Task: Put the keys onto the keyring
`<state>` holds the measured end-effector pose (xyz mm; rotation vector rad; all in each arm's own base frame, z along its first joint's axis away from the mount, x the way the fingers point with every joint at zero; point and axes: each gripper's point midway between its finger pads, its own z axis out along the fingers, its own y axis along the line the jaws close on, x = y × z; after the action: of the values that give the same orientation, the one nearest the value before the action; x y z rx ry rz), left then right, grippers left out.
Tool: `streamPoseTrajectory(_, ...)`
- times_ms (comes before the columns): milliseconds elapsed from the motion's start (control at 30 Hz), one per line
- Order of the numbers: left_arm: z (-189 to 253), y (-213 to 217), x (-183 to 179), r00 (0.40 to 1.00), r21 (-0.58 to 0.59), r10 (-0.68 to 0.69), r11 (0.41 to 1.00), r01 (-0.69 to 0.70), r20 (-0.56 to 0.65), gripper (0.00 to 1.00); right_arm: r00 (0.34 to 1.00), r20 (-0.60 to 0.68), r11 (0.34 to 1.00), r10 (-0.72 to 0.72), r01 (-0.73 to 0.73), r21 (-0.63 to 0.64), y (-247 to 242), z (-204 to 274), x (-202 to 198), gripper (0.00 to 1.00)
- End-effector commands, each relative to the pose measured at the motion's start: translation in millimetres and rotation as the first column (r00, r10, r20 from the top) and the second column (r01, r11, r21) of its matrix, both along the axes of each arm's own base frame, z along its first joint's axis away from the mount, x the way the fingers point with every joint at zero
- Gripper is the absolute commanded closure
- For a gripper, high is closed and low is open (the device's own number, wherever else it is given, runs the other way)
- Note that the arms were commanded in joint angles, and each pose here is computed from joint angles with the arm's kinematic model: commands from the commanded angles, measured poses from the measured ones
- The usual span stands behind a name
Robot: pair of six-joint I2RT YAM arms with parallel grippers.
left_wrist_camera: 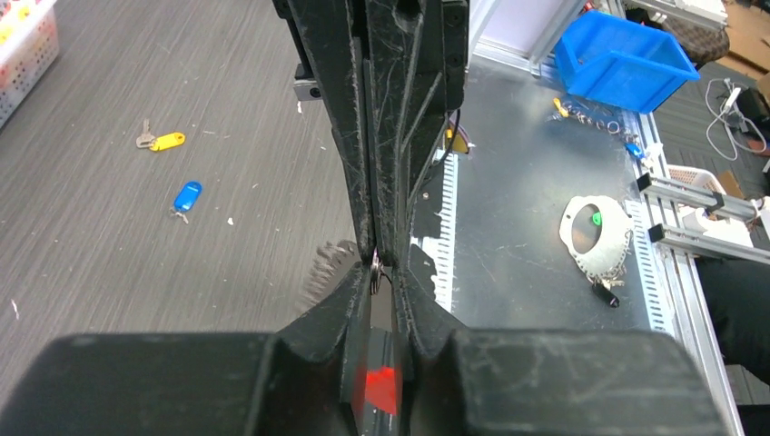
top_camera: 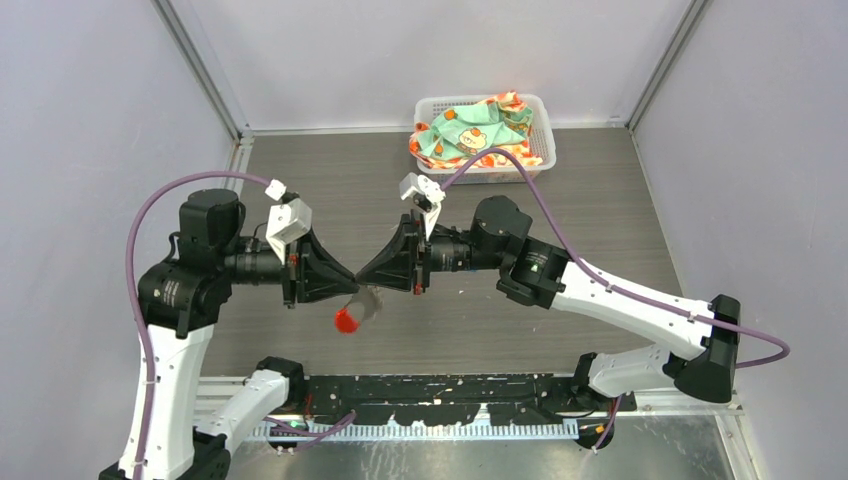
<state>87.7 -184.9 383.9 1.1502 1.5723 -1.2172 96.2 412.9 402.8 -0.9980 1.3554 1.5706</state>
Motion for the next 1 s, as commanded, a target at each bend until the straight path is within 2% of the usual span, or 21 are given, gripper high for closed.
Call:
streamPoseTrajectory(0, 5.3, -3.3, 1.6, 0.999, -0.018, -0.011, 1.000, 0.011, 0.033, 0.88, 0.999, 0.046, 0.994, -0.021, 0.016, 0.104, -0.1, 37.3, 1.6, 0.99)
streamPoseTrajectory(100, 0.8, -3.3, 4.0, 0.999, -0.006, -0.007, 1.000, 0.007, 0.043, 0.99, 0.999, 0.046, 0.994, -0.019, 0.014, 0.105, 0.1, 37.6, 0.6, 0.99)
streamPoseTrajectory(267, 2.1, -2.0, 6.1, 0.996, 0.004, 0.004, 1.000, -0.005, 0.089, 1.00, 0.999, 0.044, 0.995, -0.016, 0.011, 0.099, -1.5, 37.1, -0.5, 0.99)
streamPoseTrajectory(300, 2.4, -1.8, 6.9, 0.995, 0.006, 0.005, 1.000, -0.006, 0.100, 1.00, 0.999, 0.044, 0.995, -0.014, 0.010, 0.098, -2.4, 37.7, -1.4, 0.97)
streamPoseTrajectory(433, 7.7, -0.4, 8.3, 0.984, 0.010, 0.004, 1.000, -0.006, 0.175, 1.00, 0.997, 0.070, 0.996, -0.018, 0.011, 0.089, -15.1, 43.9, -7.1, 0.65)
streamPoseTrajectory(467, 9.8, 0.2, 8.2, 0.979, 0.012, 0.003, 1.000, -0.006, 0.204, 1.00, 0.996, 0.085, 0.996, -0.036, 0.028, 0.090, -21.2, 47.4, -7.1, 0.54)
streamPoseTrajectory(533, 14.3, 1.7, 7.9, 0.961, 0.016, -0.002, 1.000, -0.002, 0.278, 1.00, 0.990, 0.114, 0.993, -0.081, 0.070, 0.096, -35.0, 55.0, -5.5, 0.44)
streamPoseTrajectory(600, 18.1, 3.6, 6.4, 0.921, 0.023, -0.022, 1.000, 0.014, 0.390, 1.00, 0.982, 0.145, 0.989, -0.123, 0.109, 0.100, -49.8, 62.3, -5.3, 0.37)
streamPoseTrajectory(767, 17.9, 7.9, 2.4, 0.783, 0.044, -0.060, 0.998, 0.041, 0.620, 1.00, 0.968, 0.178, 0.983, -0.179, 0.169, 0.072, -74.2, 64.2, -5.7, 0.36)
streamPoseTrajectory(967, 6.4, 10.6, -6.1, 0.524, 0.102, -0.138, 0.990, 0.096, 0.841, 1.00, 0.966, 0.178, 0.982, -0.188, 0.185, 0.033, -74.3, 47.1, -2.7, 0.42)
